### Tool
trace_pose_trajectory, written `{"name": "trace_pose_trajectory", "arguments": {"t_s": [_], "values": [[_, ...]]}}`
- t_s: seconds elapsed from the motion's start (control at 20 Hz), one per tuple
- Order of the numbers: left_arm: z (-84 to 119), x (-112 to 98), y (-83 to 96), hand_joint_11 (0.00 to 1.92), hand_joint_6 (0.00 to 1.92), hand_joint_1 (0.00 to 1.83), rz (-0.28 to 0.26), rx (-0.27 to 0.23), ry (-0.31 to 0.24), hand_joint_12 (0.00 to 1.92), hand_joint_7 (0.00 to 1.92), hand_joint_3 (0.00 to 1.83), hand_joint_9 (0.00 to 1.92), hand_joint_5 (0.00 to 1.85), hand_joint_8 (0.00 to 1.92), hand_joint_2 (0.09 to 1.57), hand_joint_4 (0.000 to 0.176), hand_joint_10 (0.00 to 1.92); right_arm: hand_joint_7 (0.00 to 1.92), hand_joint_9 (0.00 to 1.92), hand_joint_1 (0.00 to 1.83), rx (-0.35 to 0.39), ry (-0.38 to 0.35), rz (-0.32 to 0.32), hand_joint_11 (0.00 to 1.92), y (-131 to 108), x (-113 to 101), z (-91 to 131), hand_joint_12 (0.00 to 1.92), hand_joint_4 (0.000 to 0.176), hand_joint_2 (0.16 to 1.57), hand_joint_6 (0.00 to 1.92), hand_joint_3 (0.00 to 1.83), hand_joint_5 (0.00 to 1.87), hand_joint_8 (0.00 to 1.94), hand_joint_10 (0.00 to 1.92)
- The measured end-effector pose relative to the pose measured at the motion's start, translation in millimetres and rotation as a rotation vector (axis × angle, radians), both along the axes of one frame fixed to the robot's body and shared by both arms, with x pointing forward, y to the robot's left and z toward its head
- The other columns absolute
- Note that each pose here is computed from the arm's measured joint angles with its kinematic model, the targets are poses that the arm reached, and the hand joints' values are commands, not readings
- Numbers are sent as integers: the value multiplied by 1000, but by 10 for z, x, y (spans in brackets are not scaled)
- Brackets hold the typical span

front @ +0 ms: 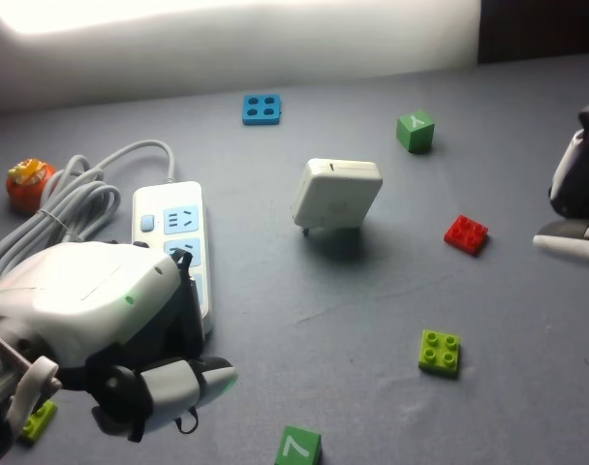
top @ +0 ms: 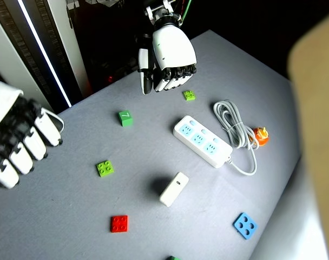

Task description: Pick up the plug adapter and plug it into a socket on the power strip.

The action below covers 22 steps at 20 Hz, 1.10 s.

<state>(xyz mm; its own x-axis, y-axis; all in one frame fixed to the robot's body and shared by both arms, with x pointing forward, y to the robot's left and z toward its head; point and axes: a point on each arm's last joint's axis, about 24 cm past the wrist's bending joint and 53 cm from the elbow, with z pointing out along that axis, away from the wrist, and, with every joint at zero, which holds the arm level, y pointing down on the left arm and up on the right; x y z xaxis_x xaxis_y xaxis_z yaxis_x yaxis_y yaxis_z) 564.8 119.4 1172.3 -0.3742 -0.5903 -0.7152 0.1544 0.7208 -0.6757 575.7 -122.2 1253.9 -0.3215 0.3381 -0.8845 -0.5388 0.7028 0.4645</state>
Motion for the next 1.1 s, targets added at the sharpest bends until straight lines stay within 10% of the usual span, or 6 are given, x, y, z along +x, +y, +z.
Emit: {"name": "trace_pose_trajectory", "arguments": {"t_s": [0.6, 1.1], "values": [[-145, 11, -79, 15, 8, 0, -67, 50, 54, 8, 74, 10, 48, 100, 8, 1224, 0, 5, 120, 109, 99, 23, 65, -48, 0, -56, 64, -127, 311, 0, 1256, 1, 0, 140, 1, 0], [-487, -11, -29, 27, 6, 0, -57, 56, 174, 17, 84, 7, 61, 108, 6, 1230, 0, 6, 13, 5, 968, 76, 138, -109, 0, -204, 750, -255, 258, 0, 1070, 4, 0, 79, 2, 1]]}}
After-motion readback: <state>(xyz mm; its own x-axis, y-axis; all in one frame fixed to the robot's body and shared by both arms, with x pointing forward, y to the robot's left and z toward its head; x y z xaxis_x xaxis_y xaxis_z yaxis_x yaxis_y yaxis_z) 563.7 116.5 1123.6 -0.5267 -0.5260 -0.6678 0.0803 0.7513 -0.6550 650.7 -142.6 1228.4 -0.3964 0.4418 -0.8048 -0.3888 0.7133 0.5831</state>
